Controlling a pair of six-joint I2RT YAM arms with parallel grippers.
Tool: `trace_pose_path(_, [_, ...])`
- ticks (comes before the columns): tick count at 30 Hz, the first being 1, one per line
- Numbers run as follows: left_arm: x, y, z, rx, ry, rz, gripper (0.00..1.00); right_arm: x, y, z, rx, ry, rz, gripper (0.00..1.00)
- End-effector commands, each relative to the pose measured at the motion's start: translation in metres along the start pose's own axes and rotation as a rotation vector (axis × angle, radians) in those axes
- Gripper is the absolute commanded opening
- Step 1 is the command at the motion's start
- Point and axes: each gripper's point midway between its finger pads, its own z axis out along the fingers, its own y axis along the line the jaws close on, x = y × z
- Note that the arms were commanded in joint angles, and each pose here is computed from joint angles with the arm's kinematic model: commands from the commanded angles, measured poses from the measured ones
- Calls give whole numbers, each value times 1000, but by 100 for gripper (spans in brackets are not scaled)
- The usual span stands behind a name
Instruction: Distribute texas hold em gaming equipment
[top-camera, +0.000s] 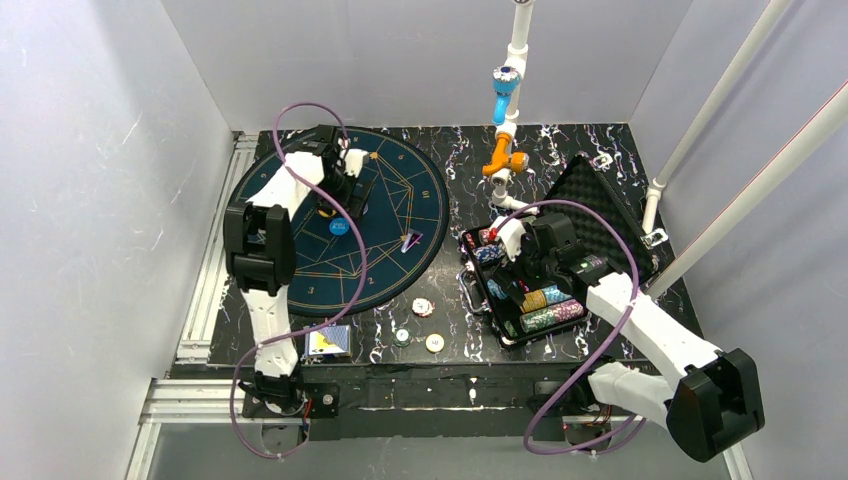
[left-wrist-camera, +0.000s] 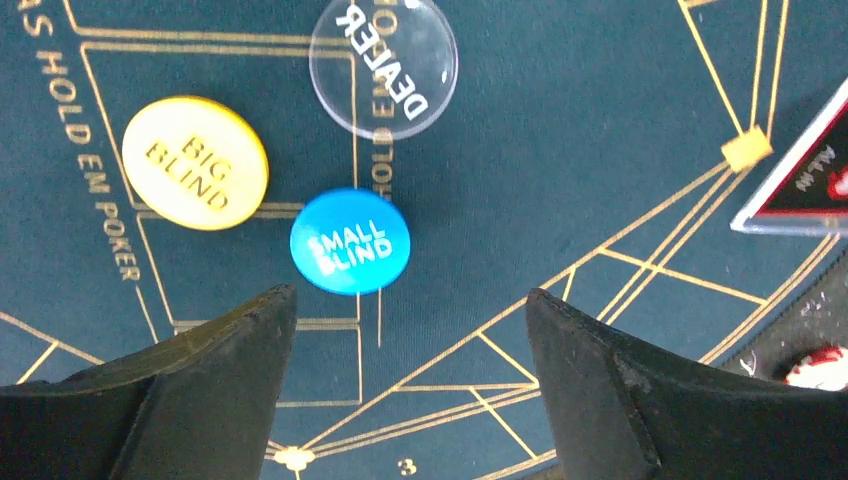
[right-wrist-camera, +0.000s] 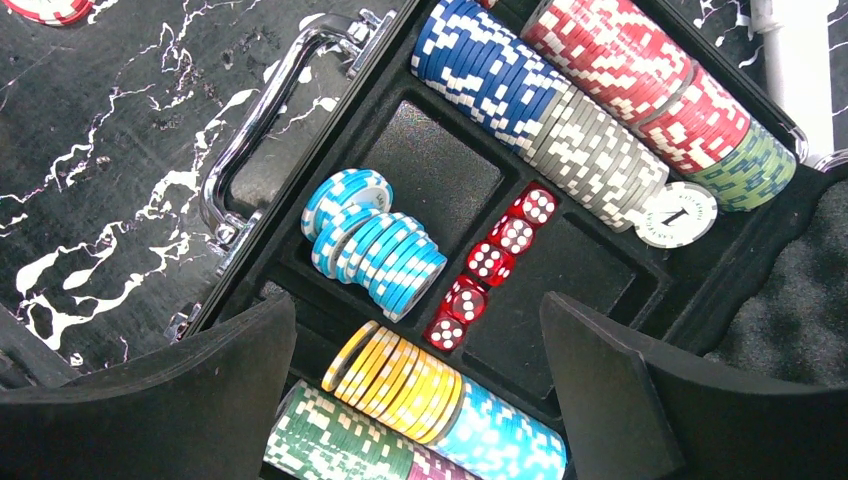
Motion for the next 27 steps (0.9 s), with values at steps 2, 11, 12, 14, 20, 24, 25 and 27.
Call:
trace_pose_path(2, [-28,5,7,-30,-30,-3,79,-9,-4,-1,5,-18,-19,100])
trace_pose_path(11, [-38,9,37,-33,1,25,68,-5,-3,3,-6,3,-18,100])
trace_pose_path(12, [-39,8,39,-32,2,35,67,-5,-3,3,-7,5,-19,100])
trace_pose_path(14, [-40,7,43,-46,11,61,66,-4,-2,4,-12,9,-19,100])
trace_pose_path(20, [-44,8,56,-58,23,81,64,-3,-1,5,-18,17,-20,100])
trace_pose_path(24, [-46,9,63,-56,29,78,63,-2,-1,6,-19,20,-23,100])
trace_pose_path(25, [-46,9,64,-51,31,77,63,-2,0,6,-20,21,-23,100])
trace_pose_path(27, [-46,8,67,-46,37,77,61,-2,0,6,-20,22,-25,100])
